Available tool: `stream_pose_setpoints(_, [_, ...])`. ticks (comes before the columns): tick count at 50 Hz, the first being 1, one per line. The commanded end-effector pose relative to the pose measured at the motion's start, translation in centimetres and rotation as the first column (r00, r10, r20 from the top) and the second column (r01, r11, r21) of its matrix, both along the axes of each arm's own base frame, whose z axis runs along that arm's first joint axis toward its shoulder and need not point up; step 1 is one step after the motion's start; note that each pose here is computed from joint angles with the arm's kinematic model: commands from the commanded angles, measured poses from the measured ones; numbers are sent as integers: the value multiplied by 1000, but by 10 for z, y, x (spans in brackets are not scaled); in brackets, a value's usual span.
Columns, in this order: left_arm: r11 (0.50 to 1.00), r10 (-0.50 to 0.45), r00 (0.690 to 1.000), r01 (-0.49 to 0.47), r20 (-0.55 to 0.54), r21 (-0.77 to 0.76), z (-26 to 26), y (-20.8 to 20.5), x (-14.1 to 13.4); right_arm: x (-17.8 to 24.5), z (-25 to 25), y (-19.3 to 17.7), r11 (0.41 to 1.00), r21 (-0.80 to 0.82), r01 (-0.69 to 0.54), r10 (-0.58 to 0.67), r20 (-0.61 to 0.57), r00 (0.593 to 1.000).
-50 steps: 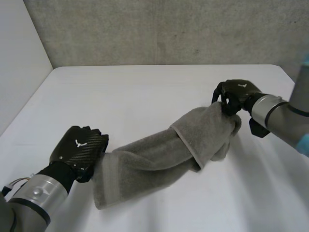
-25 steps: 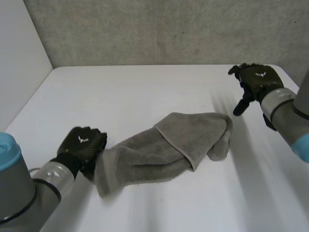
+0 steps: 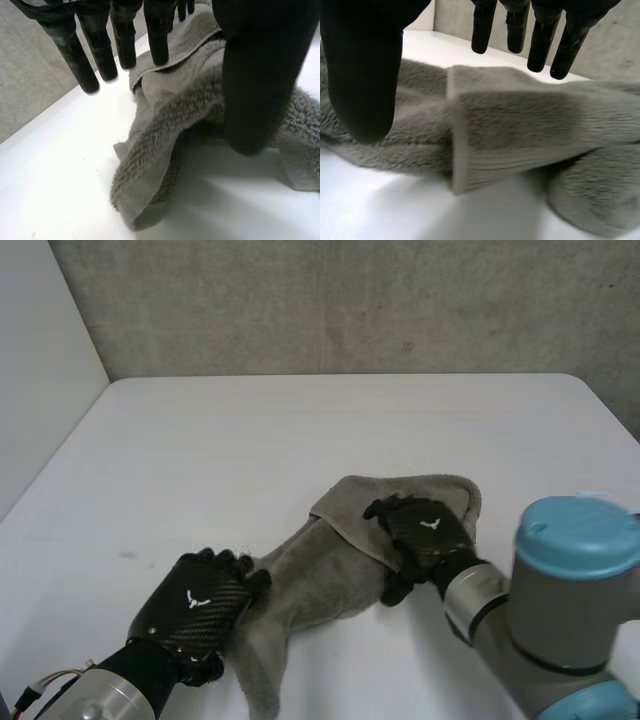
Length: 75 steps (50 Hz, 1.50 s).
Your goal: Fold the towel.
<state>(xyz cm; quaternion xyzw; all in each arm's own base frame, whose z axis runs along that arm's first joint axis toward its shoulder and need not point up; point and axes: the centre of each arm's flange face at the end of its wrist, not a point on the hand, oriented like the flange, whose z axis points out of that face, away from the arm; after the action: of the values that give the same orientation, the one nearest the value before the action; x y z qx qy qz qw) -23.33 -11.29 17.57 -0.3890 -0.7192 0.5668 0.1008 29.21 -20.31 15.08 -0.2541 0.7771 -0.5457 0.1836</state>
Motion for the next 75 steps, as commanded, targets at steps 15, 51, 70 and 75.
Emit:
stream_pose_setpoints(15, [981, 103, 985, -124, -140, -148, 49, -81, -13, 9, -24, -31, 956, -281, 81, -113, -97, 989])
stream_pose_setpoints(51, [989, -19, 914, 77, -405, 127, 4, -152, -116, -58, 61, -72, 930, -352, 104, -146, -95, 985])
stream_pose_setpoints(70, [950, 15, 880, 135, -474, 280, -35, -143, -149, -66, 133, -51, 874, -480, 80, -129, -70, 989])
stream_pose_setpoints(75, [948, 10, 882, 142, -471, 286, -40, -141, -152, -68, 146, -47, 862, -500, 86, -133, -60, 989])
